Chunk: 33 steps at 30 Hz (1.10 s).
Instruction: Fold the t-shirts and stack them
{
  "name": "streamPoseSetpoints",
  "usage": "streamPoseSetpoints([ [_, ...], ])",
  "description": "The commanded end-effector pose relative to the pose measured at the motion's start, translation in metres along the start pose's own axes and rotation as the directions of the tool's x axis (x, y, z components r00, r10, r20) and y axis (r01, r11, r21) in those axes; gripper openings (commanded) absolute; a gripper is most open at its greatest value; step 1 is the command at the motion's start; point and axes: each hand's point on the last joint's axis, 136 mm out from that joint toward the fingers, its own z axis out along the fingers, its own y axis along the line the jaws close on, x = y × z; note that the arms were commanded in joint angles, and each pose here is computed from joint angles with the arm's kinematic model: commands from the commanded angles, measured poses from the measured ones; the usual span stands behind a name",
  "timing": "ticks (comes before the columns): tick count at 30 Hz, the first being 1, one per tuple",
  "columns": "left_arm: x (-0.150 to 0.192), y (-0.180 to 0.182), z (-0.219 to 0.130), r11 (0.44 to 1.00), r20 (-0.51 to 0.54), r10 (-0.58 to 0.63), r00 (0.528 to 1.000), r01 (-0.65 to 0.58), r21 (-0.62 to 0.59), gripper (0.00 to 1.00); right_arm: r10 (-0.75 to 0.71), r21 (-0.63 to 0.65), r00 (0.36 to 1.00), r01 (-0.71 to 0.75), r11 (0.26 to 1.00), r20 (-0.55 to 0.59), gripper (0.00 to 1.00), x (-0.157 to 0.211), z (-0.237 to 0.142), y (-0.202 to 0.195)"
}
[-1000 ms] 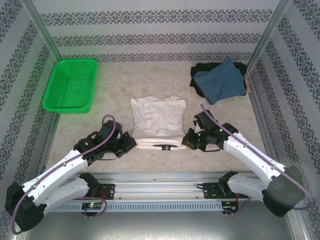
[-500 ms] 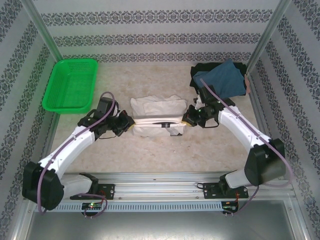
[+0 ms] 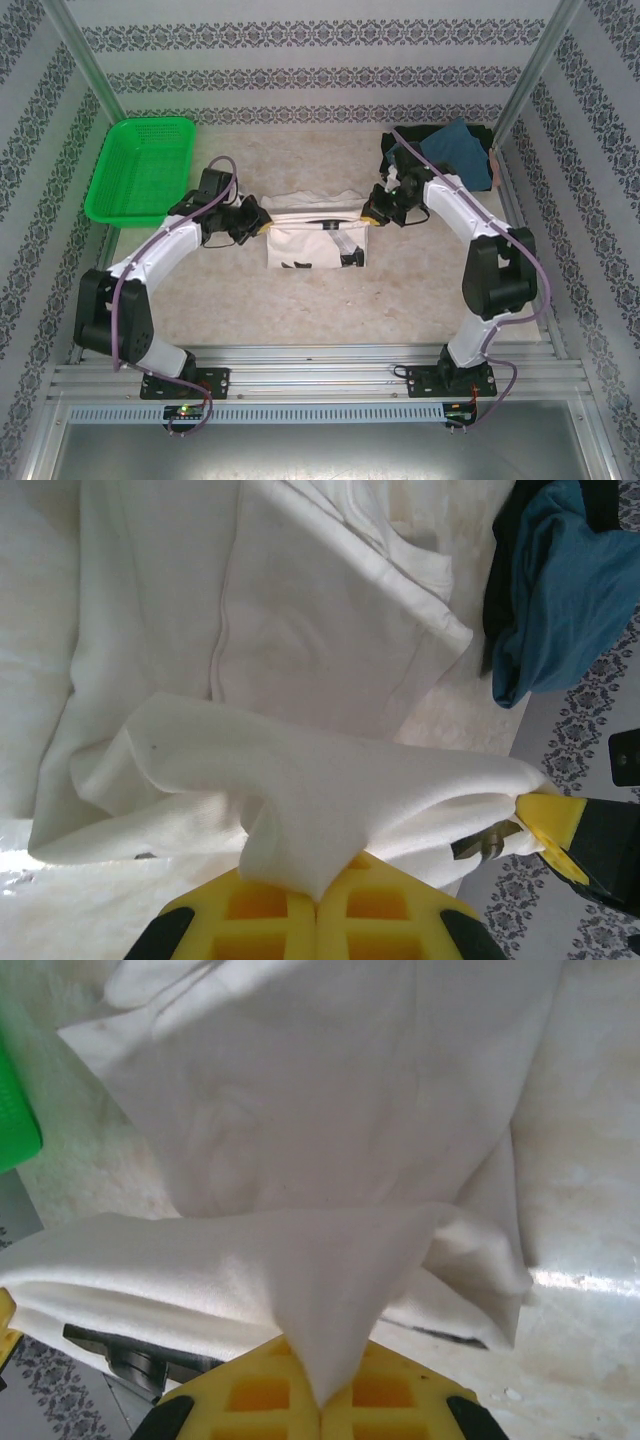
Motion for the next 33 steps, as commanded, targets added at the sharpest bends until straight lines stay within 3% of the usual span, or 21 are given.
streamPoseSetpoints([
  [1,-0.03,0.001,0.001,1.0,0.054,0.029,0.998,-0.029,0.005,0.0,0.012,0.06,1.0,-0.012,0.998,0.009,0.01,-0.019,0.001,-0.015],
  [12,-0.069,0.016,0.04,0.999,0.012,0.022,1.0,-0.022,-0.027,0.0,0.049,0.087,0.999,-0.047,0.995,-0.016,0.03,-0.059,0.034,-0.025],
  [24,-0.113,0.019,0.082,1.0,-0.017,0.007,1.0,-0.008,-0.019,0.01,0.095,0.095,0.995,-0.093,0.991,-0.02,0.14,-0.098,0.056,-0.033],
  [26,-0.119,0.019,0.087,1.0,-0.017,0.003,1.0,-0.003,-0.015,0.09,0.108,0.084,0.994,-0.107,0.991,-0.011,0.23,-0.104,0.059,-0.035],
  [29,-0.136,0.006,0.086,0.999,0.014,-0.01,1.0,0.009,0.035,0.3,0.11,0.042,0.993,-0.111,0.993,0.039,0.37,-0.125,0.054,-0.029],
  [32,-0.157,-0.035,0.068,0.992,0.075,0.019,0.997,-0.028,0.122,0.5,0.057,-0.03,0.987,-0.053,0.998,0.153,0.45,-0.157,0.02,-0.001],
  [33,-0.165,-0.054,0.058,0.987,0.101,0.038,0.994,-0.054,0.154,0.61,0.028,-0.048,0.981,-0.019,0.999,0.191,0.45,-0.165,0.006,0.011],
])
